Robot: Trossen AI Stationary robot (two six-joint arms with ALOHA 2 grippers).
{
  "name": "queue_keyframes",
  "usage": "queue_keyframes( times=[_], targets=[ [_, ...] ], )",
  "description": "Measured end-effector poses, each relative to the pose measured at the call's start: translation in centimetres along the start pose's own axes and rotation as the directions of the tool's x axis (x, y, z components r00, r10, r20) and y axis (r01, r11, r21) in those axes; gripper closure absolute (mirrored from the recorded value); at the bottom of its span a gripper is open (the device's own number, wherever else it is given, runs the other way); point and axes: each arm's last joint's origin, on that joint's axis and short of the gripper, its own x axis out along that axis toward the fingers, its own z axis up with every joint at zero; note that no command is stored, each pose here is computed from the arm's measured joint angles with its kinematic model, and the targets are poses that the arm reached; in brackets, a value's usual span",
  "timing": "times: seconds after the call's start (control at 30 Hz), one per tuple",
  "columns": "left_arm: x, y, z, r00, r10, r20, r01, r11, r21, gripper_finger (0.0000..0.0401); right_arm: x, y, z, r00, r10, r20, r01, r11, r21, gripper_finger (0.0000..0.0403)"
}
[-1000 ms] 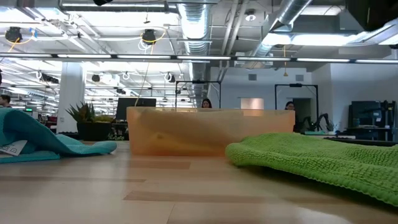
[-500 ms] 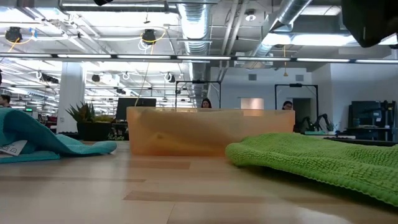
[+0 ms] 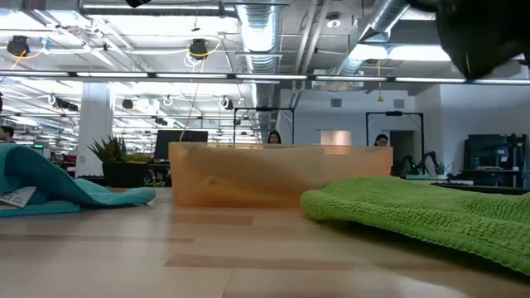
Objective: Sort microfiber towel by color & place in baskets
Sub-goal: Fold the green towel
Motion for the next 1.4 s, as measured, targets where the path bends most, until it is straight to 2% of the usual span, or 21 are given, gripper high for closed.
queue_keyframes(
  times=[0.07,0.17,0.27,0.37,0.5,0.57,0.67,0.97,1.2,1.27,1.4],
  targets=[
    [0.0,0.0,0.0,1.000,0.000,0.000,0.000,1.000,0.003,0.0234,0.7,-0.3,0.1,0.999,-0.027,-0.027,0.027,1.000,0.006,0.0177],
    [0.0,0.0,0.0,1.000,0.000,-0.001,0.000,1.000,0.011,0.0234,1.5,0.1,0.4,0.996,0.010,-0.090,-0.008,1.000,0.021,0.0182],
    [0.0,0.0,0.0,1.000,0.000,-0.001,0.000,1.000,0.011,0.0234,1.6,0.1,0.5,0.994,0.024,-0.106,-0.021,0.999,0.031,0.0208],
    [0.0,0.0,0.0,1.000,0.000,-0.001,0.000,1.000,0.011,0.0234,1.0,0.1,0.8,0.994,0.037,-0.101,-0.034,0.999,0.039,0.0263],
    [0.0,0.0,0.0,1.000,0.000,-0.002,0.000,1.000,0.011,0.0234,0.0,0.8,1.4,0.994,0.061,-0.088,-0.057,0.997,0.043,0.0365],
    [0.0,0.0,0.0,1.000,0.000,-0.003,0.000,1.000,0.012,0.0234,-0.5,1.2,1.6,0.994,0.077,-0.079,-0.075,0.997,0.023,0.0390],
    [0.0,0.0,0.0,1.000,0.000,-0.003,0.000,1.000,0.027,0.0234,-1.4,1.6,1.8,0.995,0.067,-0.076,-0.064,0.997,0.037,0.0386],
    [0.0,0.0,0.0,1.000,0.000,-0.003,0.000,0.999,0.052,0.0234,-6.1,1.9,1.3,0.983,-0.144,-0.112,0.150,0.987,0.055,0.0398],
    [0.0,0.0,0.0,1.000,0.000,-0.002,0.000,0.997,0.079,0.0234,-12.0,0.9,1.9,0.932,-0.345,-0.114,0.357,0.928,0.106,0.0399],
    [0.0,0.0,0.0,1.000,0.000,-0.001,0.000,0.996,0.089,0.0234,-13.2,1.0,2.7,0.953,-0.298,-0.049,0.302,0.949,0.089,0.0400],
    [0.0,0.0,0.0,1.000,0.000,-0.001,0.000,0.996,0.090,0.0234,-16.3,-0.1,3.9,0.955,-0.284,0.084,0.273,0.954,0.124,0.0401]
  ],
)
